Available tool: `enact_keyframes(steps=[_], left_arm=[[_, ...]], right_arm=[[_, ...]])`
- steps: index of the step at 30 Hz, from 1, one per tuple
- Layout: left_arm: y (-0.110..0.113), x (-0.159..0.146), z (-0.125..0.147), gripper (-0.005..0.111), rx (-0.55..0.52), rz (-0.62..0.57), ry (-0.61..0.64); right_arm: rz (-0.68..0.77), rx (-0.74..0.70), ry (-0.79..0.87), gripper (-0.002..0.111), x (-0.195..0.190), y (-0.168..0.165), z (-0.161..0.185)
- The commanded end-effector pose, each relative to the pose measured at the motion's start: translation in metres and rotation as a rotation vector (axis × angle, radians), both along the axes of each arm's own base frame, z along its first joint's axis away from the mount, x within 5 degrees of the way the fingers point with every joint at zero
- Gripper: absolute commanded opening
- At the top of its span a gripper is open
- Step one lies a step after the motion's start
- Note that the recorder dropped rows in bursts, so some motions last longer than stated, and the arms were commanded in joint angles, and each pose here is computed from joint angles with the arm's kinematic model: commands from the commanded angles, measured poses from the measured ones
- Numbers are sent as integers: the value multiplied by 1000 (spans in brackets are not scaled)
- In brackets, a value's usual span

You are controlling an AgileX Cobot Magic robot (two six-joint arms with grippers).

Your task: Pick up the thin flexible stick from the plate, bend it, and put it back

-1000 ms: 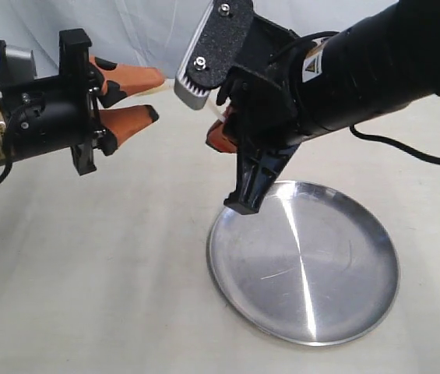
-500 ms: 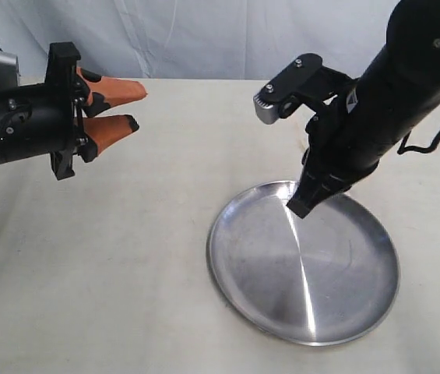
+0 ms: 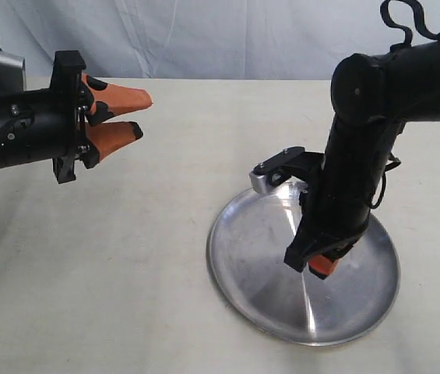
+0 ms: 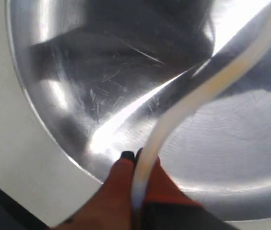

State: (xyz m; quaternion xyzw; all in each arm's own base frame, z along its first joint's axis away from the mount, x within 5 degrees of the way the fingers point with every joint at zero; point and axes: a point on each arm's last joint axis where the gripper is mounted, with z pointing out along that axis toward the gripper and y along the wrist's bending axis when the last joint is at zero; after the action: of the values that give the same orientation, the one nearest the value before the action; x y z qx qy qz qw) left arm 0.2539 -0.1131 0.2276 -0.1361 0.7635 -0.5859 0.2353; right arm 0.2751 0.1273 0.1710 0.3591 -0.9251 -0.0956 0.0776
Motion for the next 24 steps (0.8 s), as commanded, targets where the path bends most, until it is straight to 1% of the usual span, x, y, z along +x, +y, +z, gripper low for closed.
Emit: enact_keyframes(steps=[1, 2, 3, 4, 5, 7, 8, 9, 10, 11, 12, 13, 14, 17, 19, 20, 21, 23, 24], left_arm=[[0, -1, -1, 50, 0, -6, 5], [0, -1, -1, 50, 0, -6, 5], [0, -1, -1, 50, 0, -6, 5], [0, -1, -1, 50, 0, -6, 5], [0, -1, -1, 50, 0, -6, 5], [0, -1, -1, 49, 6, -12, 2], [0, -2, -2, 46, 18, -21, 1], [-1, -3, -4, 37, 41, -41, -7], [-1, -5, -5, 23, 61, -61, -11], [-1, -7, -7, 8, 94, -87, -23], [-2, -8, -7, 1, 125, -113, -65], [-2, -10, -6, 0, 167, -144, -134], [-2, -11, -4, 0, 184, -155, -169], [-2, -19, 10, 0, 261, -204, -352], [0, -28, 24, 0, 323, -232, -500], [1, -32, 30, 0, 347, -236, -551], [3, -37, 40, 0, 379, -230, -617], [7, -45, 51, 0, 437, -191, -675], [12, -51, 60, 0, 485, -153, -716]], right_arm=[[-9, -3, 16, 6, 2, -1, -6], [-9, -3, 15, 21, 3, -1, -7], [-8, -5, 15, 30, 3, -1, -7], [-2, -11, 14, 45, 3, -2, -6], [7, -22, 24, 51, 1, -3, -5], [15, -40, 25, 52, -1, -6, 1], [16, -48, 10, 52, -2, -7, 5], [4, -62, -15, 49, -3, -9, 12], [-6, -68, -41, 44, -4, -11, 20], [-13, -63, -86, 31, -7, -13, 33], [-21, -51, -119, 19, -9, -14, 41], [-49, -28, -178, 3, -12, -15, 56], [-75, -8, -213, 0, -14, -15, 65], [-122, 73, -318, 0, -23, -16, 92], [-155, 157, -385, 0, -33, -15, 113], [-174, 206, -422, 0, -38, -15, 122], [-197, 258, -463, 0, -45, -15, 130], [-236, 341, -530, 0, -59, -17, 141], [-254, 376, -569, 0, -67, -20, 144]])
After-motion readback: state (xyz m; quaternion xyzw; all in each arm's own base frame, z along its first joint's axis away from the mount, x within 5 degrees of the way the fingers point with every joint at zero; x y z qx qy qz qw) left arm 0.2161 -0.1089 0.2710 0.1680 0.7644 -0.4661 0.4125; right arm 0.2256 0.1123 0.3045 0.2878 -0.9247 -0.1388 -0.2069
